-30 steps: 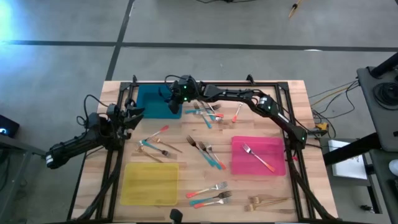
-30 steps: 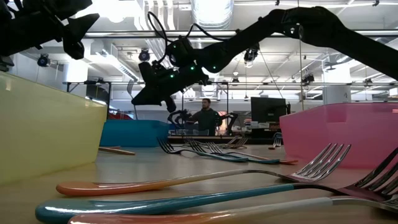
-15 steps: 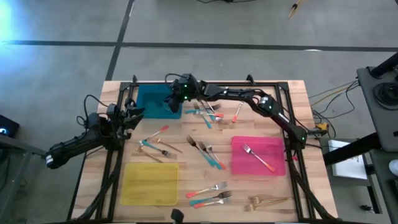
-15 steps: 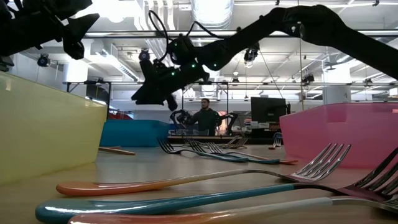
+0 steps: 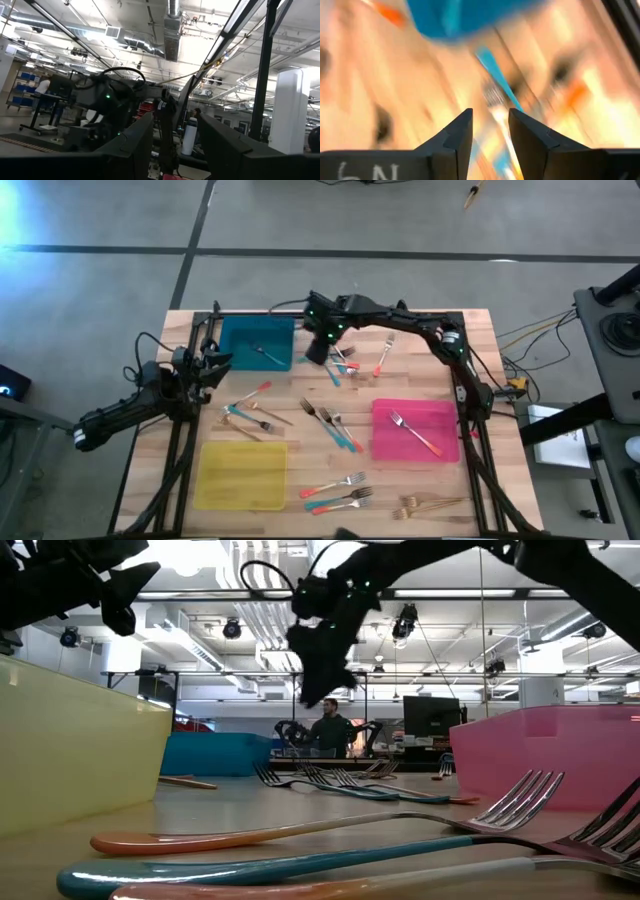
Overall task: Sort silverware by color (type)
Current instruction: Put the orange fork into the red bin
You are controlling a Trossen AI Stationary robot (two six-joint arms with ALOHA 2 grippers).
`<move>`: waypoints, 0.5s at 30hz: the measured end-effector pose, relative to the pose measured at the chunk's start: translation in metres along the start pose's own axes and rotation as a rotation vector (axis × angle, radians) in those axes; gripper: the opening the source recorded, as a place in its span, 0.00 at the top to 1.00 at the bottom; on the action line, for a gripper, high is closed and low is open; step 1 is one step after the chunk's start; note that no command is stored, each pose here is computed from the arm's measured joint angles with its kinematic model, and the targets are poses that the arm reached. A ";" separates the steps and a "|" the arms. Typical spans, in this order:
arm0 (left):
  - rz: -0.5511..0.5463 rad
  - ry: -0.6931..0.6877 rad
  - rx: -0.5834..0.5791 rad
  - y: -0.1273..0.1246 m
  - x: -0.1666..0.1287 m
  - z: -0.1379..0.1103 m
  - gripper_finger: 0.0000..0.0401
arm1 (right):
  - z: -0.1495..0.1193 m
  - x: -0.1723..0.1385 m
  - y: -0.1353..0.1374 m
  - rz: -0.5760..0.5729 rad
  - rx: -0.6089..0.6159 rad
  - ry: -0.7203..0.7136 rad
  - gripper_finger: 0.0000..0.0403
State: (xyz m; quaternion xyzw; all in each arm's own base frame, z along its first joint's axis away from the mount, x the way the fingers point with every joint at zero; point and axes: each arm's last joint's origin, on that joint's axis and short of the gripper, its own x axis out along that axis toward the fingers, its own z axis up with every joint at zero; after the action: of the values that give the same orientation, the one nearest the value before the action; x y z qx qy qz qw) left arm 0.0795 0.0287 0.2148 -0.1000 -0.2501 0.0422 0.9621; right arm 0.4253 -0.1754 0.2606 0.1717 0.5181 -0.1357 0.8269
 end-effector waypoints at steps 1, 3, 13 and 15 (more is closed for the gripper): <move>0.000 0.000 0.000 0.000 0.000 0.000 0.65 | -0.006 -0.003 -0.001 -0.043 0.011 0.041 0.72; 0.000 0.001 0.000 0.000 0.000 0.000 0.65 | -0.014 -0.004 -0.004 -0.100 0.041 0.089 0.72; 0.000 0.001 0.000 0.000 0.000 0.000 0.65 | -0.077 0.028 -0.016 -0.153 0.203 0.314 0.73; 0.000 0.001 0.000 0.000 0.000 0.000 0.65 | -0.086 0.027 -0.017 -0.164 0.248 0.318 0.73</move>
State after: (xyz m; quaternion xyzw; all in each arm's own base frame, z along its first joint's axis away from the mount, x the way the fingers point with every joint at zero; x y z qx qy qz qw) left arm 0.0796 0.0287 0.2148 -0.1000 -0.2496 0.0423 0.9622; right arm 0.3606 -0.1561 0.1986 0.2488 0.6336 -0.2362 0.6935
